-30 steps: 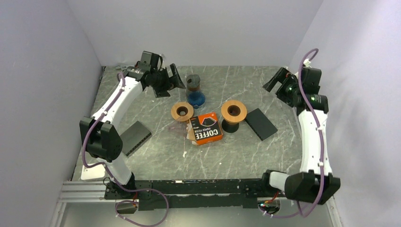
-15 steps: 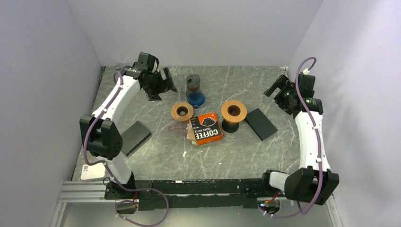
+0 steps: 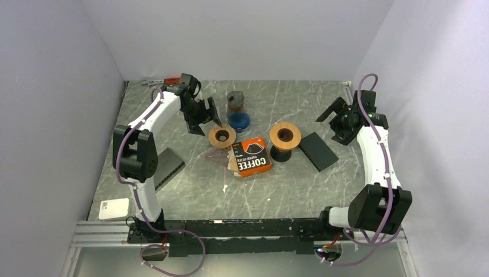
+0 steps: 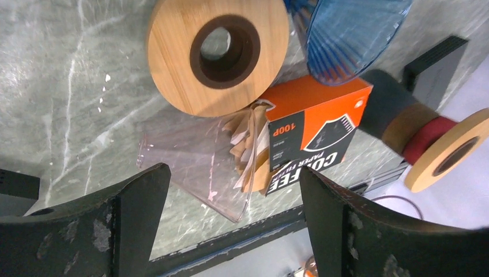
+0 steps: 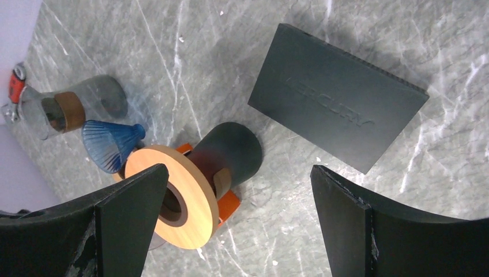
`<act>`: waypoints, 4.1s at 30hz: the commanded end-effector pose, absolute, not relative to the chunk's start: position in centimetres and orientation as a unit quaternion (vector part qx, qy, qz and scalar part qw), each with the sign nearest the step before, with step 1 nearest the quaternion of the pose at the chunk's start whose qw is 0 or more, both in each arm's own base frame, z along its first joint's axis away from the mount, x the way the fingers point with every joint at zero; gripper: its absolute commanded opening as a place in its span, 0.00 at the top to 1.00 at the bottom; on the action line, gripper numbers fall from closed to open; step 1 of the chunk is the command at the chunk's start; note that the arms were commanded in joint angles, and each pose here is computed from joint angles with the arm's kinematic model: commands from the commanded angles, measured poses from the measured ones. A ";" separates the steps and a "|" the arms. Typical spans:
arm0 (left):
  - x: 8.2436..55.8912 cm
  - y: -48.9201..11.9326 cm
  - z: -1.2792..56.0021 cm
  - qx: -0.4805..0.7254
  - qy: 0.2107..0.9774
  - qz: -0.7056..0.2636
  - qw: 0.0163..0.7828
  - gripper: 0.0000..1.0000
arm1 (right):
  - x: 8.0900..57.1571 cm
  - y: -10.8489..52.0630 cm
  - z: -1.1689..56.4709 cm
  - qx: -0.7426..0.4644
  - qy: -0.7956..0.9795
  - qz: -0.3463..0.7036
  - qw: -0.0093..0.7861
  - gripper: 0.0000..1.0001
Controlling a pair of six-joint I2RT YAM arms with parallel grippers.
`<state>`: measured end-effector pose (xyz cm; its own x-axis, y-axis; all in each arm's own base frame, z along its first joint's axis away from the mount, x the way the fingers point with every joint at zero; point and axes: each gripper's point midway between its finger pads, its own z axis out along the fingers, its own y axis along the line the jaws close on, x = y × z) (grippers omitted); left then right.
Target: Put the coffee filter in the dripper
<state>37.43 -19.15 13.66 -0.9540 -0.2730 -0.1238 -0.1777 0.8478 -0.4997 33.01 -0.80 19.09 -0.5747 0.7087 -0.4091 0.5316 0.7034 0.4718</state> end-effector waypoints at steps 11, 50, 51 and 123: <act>31.8 -20.4 13.9 0.053 0.992 -0.088 0.079 0.13 | 35.1 1.6 19.4 0.356 0.867 0.230 0.264 0.00; 45.2 -26.8 12.4 -0.096 0.930 -0.339 0.104 0.38 | 37.3 3.2 20.0 0.298 0.880 0.285 0.236 0.00; 45.3 -27.0 12.0 -0.099 0.929 -0.342 0.100 0.40 | 37.3 3.3 20.1 0.297 0.880 0.286 0.236 0.00; 38.8 -32.4 27.4 0.101 0.895 -0.366 0.232 1.00 | 39.3 21.0 26.2 -0.009 0.920 0.315 0.234 0.42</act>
<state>39.24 -31.66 21.92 -0.9234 0.0283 -0.3829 0.2600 0.7799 -0.5693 38.72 20.12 25.17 -0.9060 0.1608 -0.3915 -0.1125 0.8002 0.5891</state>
